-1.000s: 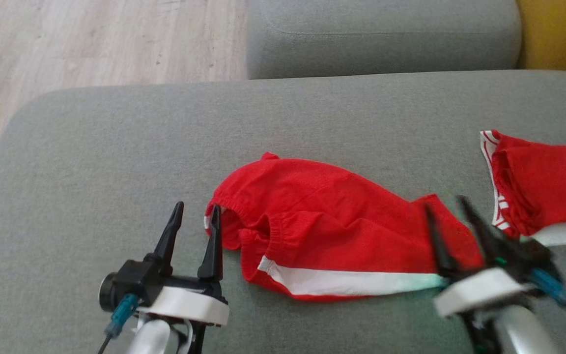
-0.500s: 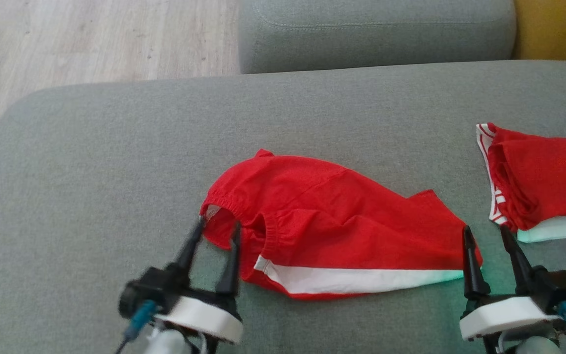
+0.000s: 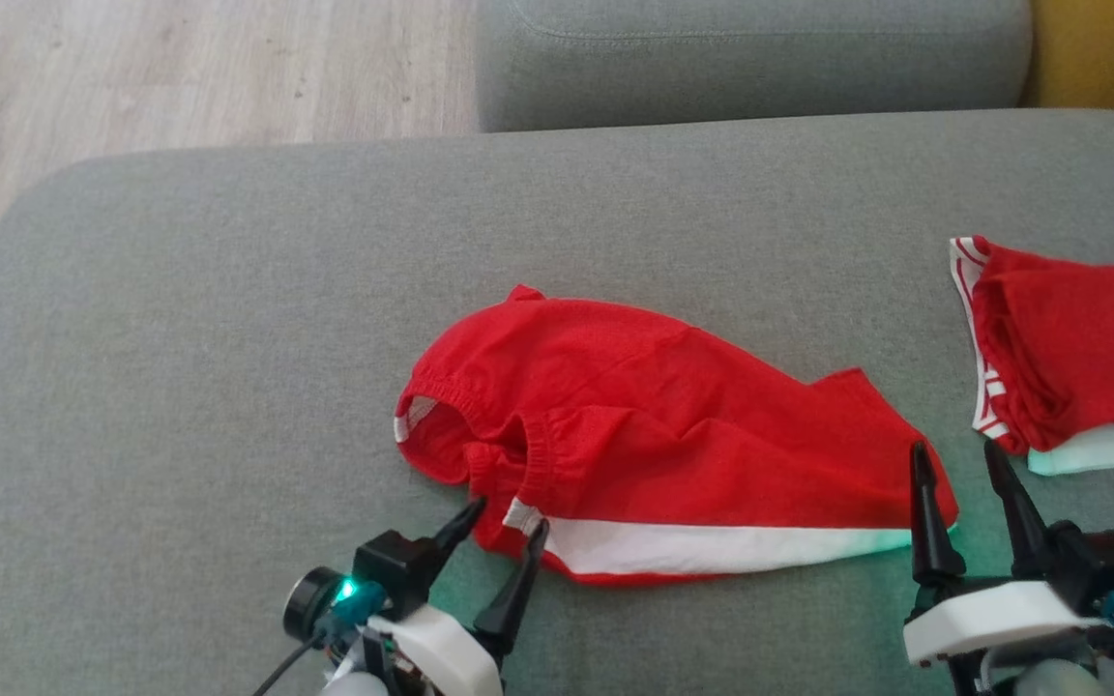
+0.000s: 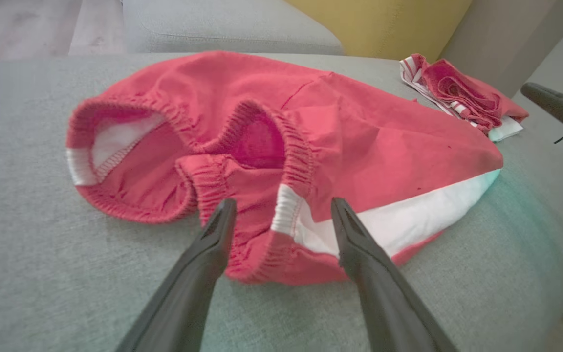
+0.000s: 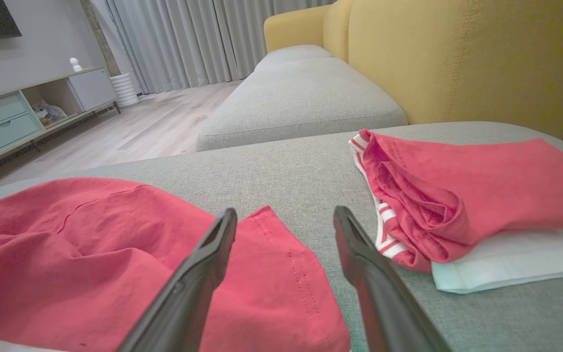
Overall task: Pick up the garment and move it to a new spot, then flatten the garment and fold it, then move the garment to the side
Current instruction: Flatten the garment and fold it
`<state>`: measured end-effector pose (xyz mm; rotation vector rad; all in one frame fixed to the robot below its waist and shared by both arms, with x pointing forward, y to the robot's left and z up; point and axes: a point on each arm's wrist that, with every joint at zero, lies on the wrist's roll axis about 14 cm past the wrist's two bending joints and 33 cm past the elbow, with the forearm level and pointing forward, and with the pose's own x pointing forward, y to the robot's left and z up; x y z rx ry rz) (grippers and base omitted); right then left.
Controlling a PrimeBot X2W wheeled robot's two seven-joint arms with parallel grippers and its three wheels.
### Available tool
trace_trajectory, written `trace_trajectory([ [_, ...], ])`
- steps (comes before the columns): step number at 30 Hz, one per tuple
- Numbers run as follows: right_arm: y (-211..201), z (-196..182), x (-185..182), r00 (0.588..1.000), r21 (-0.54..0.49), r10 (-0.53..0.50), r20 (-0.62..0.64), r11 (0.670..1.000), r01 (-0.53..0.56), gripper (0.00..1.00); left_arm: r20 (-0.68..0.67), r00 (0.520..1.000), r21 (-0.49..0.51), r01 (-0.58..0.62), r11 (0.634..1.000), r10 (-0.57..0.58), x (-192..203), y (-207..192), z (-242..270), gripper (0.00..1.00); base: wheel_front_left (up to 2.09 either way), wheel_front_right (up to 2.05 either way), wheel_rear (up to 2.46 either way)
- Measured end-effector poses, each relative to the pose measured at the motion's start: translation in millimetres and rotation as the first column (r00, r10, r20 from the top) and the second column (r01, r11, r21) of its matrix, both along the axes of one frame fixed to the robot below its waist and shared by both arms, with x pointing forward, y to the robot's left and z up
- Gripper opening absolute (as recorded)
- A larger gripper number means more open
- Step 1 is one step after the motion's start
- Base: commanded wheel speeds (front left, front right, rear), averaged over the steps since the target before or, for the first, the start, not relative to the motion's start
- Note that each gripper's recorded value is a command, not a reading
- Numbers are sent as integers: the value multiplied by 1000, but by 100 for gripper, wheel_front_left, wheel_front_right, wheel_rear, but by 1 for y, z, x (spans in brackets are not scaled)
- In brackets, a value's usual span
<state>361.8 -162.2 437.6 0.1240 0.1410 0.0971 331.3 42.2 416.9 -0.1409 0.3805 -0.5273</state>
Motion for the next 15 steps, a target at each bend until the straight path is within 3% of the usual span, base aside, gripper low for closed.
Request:
trace_trajectory([
  [12,-6,-8,-3,999,11,-22,-27,1000,22,100,-34,996,35,87,996,-85,1,-13,-6,98,0,0,0],
  [14,-7,-10,-4,999,11,-26,-32,1000,26,100,-39,995,30,96,995,-94,1,-16,-6,3,0,0,0],
  [15,-8,-11,-4,999,10,-28,-37,1000,29,100,-47,994,28,101,994,-100,0,-17,-7,0,0,0,0],
])
